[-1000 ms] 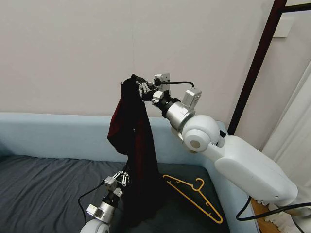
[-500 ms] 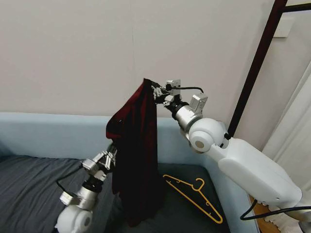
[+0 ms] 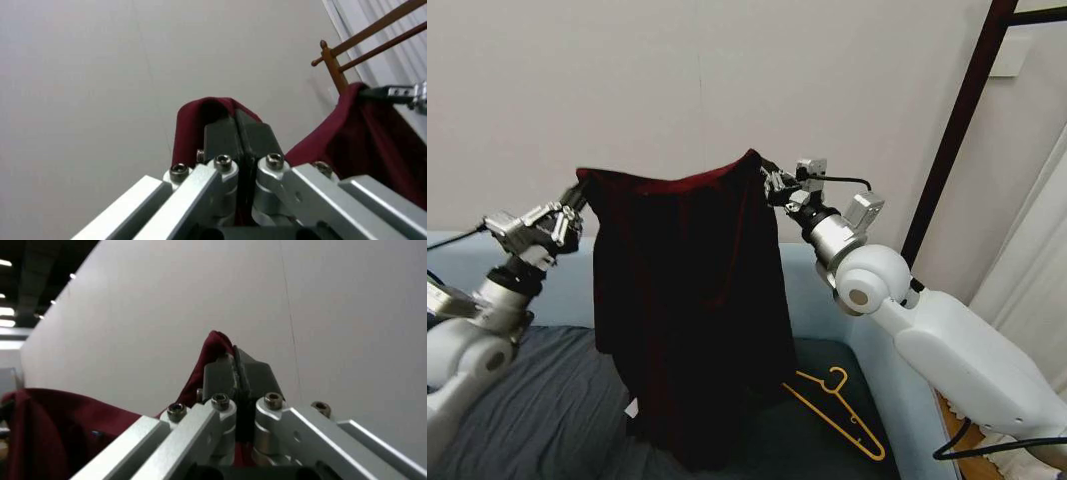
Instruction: Pick up the clothes from the sofa and hang them on the clothes hanger.
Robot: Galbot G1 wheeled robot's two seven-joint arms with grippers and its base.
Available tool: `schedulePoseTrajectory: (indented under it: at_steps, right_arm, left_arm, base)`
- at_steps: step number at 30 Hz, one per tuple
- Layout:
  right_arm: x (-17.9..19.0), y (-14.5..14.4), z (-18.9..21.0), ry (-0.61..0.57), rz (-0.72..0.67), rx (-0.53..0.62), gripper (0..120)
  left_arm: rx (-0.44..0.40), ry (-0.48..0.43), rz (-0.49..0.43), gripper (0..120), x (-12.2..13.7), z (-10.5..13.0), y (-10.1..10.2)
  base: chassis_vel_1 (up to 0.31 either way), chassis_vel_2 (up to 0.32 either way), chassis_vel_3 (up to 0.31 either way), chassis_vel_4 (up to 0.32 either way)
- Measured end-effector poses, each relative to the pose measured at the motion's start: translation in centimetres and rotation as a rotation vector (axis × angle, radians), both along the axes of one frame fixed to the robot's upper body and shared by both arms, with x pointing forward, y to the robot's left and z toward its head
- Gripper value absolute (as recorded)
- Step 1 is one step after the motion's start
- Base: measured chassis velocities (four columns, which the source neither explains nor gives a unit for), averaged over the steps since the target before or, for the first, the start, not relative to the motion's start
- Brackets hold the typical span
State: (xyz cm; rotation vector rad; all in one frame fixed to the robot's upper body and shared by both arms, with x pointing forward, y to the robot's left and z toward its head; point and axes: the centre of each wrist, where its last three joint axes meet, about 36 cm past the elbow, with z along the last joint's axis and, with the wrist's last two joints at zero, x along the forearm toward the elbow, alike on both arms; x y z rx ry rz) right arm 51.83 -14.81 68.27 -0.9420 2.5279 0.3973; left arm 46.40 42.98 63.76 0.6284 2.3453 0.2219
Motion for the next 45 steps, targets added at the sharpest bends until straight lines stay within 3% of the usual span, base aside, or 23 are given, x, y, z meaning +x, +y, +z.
schedulePoseTrajectory:
  at_steps: [2, 5, 9, 12, 15, 18, 19, 23, 29, 37, 40, 43, 44, 45]
  right_arm:
    - [-0.8, -0.7, 0.7, -0.019, 0.011, 0.023, 0]
    - [-2.1, -1.3, 0.1, -0.001, -0.005, 0.005, 0]
    - [-4.4, -1.7, -3.8, 0.070, -0.070, -0.118, 0]
    - [-6.6, -1.5, -9.3, 0.166, -0.101, -0.204, 0]
    - [-7.6, -1.2, -11.8, 0.216, -0.125, -0.242, 0]
    - [-8.5, -0.4, -15.1, 0.298, -0.187, -0.287, 0]
    - [-8.5, -0.4, -15.1, 0.298, -0.187, -0.287, 0]
    - [-9.2, -0.1, -18.8, 0.359, -0.253, -0.329, 0]
    - [-10.2, -0.2, -21.9, 0.361, -0.249, -0.339, 0]
    - [-11.3, -0.2, -23.9, 0.371, -0.223, -0.306, 0]
    - [-11.9, -0.1, -24.2, 0.405, -0.235, -0.293, 7]
    - [-12.9, 0.0, -24.6, 0.562, -0.320, -0.357, 20]
    - [-12.9, 0.0, -24.6, 0.562, -0.320, -0.357, 20]
    - [-13.1, 0.0, -24.8, 0.663, -0.380, -0.411, 27]
  left_arm:
    - [0.035, 0.003, 0.016, 0, 0.2, 1.3, 0.9]
    - [0.074, 0.023, 0.021, 0, 0.2, 1.2, 1.5]
    - [0.160, 0.085, -0.003, 0, -0.2, -1.6, 1.4]
    - [0.226, 0.170, -0.048, 0, -0.8, -6.1, 1.0]
    - [0.253, 0.226, -0.054, 0, -1.2, -8.5, 1.1]
    - [0.329, 0.329, -0.046, 0, -2.0, -12.0, 1.9]
    - [0.329, 0.329, -0.046, 0, -2.0, -12.0, 1.9]
    - [0.522, 0.396, -0.080, 0, -2.1, -13.9, 5.0]
    - [0.598, 0.357, -0.128, 0, -1.4, -14.0, 8.0]
    - [0.632, 0.333, -0.169, 0, -0.6, -12.4, 8.5]
    - [0.633, 0.331, -0.179, 0, -0.5, -12.0, 8.6]
    - [0.659, 0.337, -0.215, 0, -0.6, -11.8, 8.6]
    - [0.659, 0.337, -0.215, 0, -0.6, -11.8, 8.6]
    - [0.671, 0.342, -0.225, 0, -0.7, -12.0, 8.6]
  base:
    - [0.000, 0.000, 0.000, 0.000]
    - [0.000, 0.000, 0.000, 0.000]
    - [0.000, 0.000, 0.000, 0.000]
    - [0.000, 0.000, 0.000, 0.000]
    - [0.000, 0.000, 0.000, 0.000]
    - [0.000, 0.000, 0.000, 0.000]
    - [0.000, 0.000, 0.000, 0.000]
    - [0.000, 0.000, 0.000, 0.000]
    - [0.000, 0.000, 0.000, 0.000]
    - [0.000, 0.000, 0.000, 0.000]
    - [0.000, 0.000, 0.000, 0.000]
    - [0.000, 0.000, 0.000, 0.000]
    - [0.000, 0.000, 0.000, 0.000]
    - [0.000, 0.000, 0.000, 0.000]
